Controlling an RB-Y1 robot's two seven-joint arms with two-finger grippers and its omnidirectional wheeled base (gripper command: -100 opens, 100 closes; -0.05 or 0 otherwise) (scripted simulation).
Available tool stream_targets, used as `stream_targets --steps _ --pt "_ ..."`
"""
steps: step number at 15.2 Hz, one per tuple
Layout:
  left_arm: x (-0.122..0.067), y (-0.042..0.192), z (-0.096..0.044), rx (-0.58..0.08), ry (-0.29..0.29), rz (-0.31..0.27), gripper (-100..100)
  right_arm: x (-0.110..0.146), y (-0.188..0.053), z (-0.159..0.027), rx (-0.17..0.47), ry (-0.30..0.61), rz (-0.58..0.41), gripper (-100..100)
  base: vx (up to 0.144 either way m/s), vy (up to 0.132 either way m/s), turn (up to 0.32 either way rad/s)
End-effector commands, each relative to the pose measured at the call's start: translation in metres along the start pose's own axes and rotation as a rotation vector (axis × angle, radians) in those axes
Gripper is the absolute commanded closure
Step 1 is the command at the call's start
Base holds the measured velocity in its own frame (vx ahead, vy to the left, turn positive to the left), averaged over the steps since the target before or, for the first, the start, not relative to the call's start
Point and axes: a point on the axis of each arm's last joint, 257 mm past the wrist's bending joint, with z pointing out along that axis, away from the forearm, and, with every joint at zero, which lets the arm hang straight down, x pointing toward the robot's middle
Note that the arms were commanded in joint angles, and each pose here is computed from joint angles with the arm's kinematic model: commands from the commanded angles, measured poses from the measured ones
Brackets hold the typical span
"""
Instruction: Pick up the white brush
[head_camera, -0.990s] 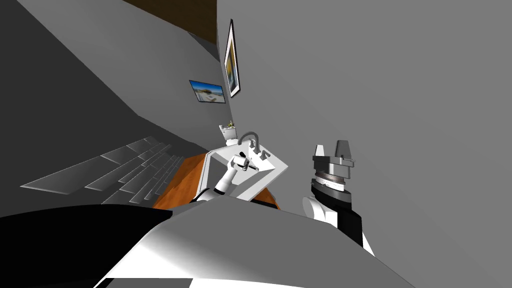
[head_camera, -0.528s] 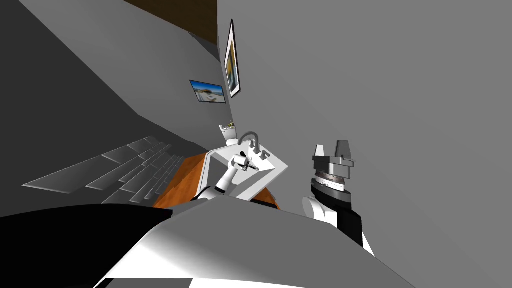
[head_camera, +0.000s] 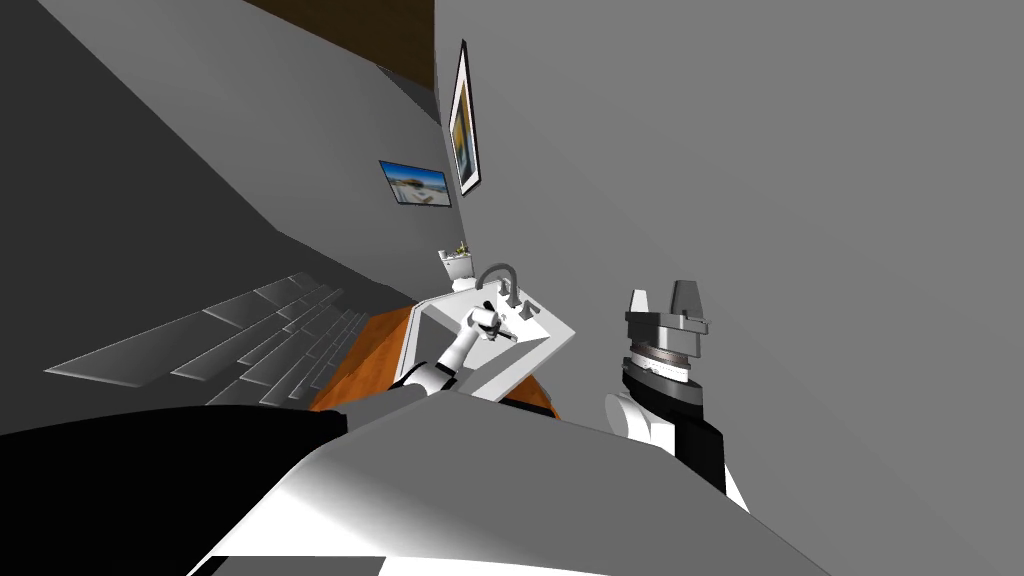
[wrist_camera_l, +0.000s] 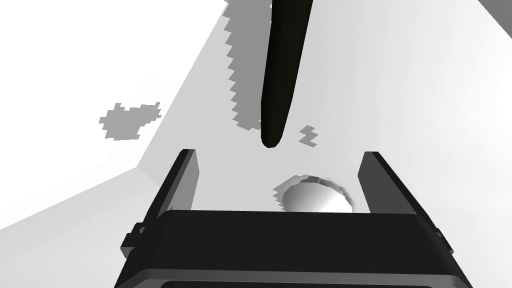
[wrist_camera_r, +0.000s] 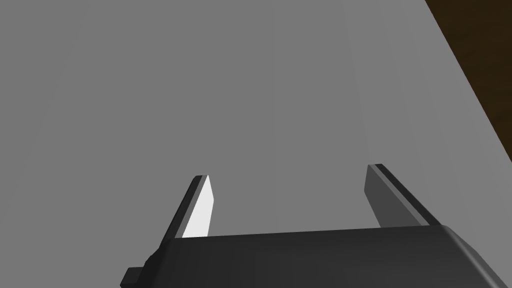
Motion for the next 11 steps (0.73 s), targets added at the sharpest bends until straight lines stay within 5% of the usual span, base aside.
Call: stream_targets --steps 1,11 --pt "0.003 -0.006 0.002 -0.01 0.008 0.016 -100 0.0 0.0 0.0 0.0 0.0 0.0 0 0.0 0.0 0.0" --pt "0.005 -0.009 0.014 -0.076 0.027 0.05 -100 0.0 0.0 0.0 0.0 0.0 0.0 0 0.0 0.0 0.0"
